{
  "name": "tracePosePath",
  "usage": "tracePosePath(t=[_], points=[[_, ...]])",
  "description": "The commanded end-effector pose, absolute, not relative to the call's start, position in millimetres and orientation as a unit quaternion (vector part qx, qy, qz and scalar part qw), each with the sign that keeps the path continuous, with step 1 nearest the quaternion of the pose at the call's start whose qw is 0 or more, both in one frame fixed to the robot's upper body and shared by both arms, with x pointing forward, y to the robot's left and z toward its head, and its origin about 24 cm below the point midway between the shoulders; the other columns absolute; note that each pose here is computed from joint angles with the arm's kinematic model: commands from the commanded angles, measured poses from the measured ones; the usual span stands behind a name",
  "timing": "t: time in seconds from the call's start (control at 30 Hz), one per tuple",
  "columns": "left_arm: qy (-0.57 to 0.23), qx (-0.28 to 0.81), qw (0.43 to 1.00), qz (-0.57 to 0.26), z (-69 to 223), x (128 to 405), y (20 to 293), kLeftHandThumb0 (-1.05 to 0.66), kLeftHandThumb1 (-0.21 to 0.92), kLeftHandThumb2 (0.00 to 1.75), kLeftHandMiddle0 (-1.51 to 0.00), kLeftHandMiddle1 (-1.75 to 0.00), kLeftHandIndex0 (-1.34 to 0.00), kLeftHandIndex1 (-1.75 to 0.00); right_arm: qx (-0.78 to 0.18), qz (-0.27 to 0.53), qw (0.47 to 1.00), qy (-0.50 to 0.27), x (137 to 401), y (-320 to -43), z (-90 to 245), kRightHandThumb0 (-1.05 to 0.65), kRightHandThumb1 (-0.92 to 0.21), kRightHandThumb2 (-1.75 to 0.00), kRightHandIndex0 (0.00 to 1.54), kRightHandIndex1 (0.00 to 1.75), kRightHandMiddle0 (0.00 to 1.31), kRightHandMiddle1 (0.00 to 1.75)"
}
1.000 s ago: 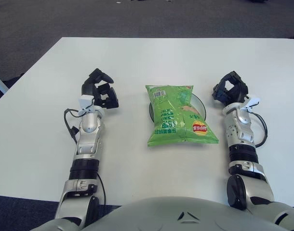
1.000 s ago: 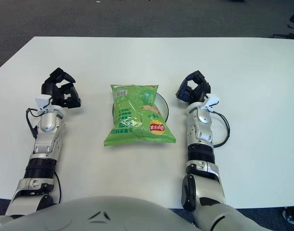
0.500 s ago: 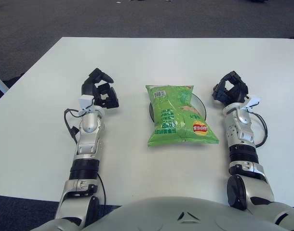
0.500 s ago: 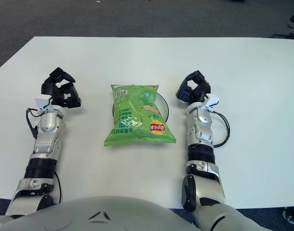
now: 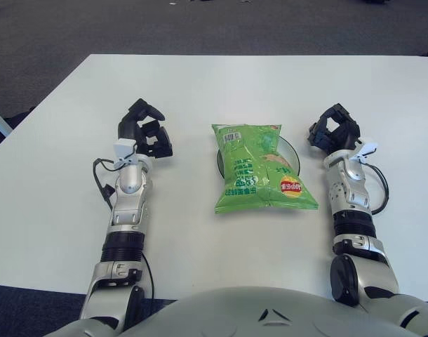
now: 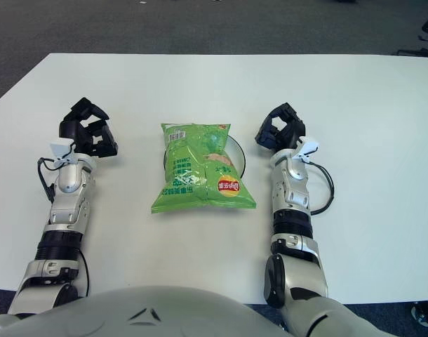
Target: Put the snack into the plate.
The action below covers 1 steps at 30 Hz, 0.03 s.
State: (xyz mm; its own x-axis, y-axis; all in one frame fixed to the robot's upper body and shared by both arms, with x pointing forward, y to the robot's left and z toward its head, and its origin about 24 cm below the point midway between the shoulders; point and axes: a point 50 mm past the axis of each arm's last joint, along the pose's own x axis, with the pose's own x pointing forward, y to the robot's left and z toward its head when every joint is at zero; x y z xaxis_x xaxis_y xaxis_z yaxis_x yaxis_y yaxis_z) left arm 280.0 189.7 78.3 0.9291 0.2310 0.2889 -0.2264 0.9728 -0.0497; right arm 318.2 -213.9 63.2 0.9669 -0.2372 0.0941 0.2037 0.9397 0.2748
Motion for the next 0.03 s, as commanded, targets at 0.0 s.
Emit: tracePosePath(t=[0.0], points=[[-0.023,-0.048,0.990,0.133,12.4,247.5,177.5,-0.61,0.03,1.67,-1.34,-1.75,-0.85,-1.75,0.157,-0.118,0.980,-0.017,305.4,-209.1,32.3,-0.56,-0.14,-1.54,1.34,1.75,0.76,1.75]])
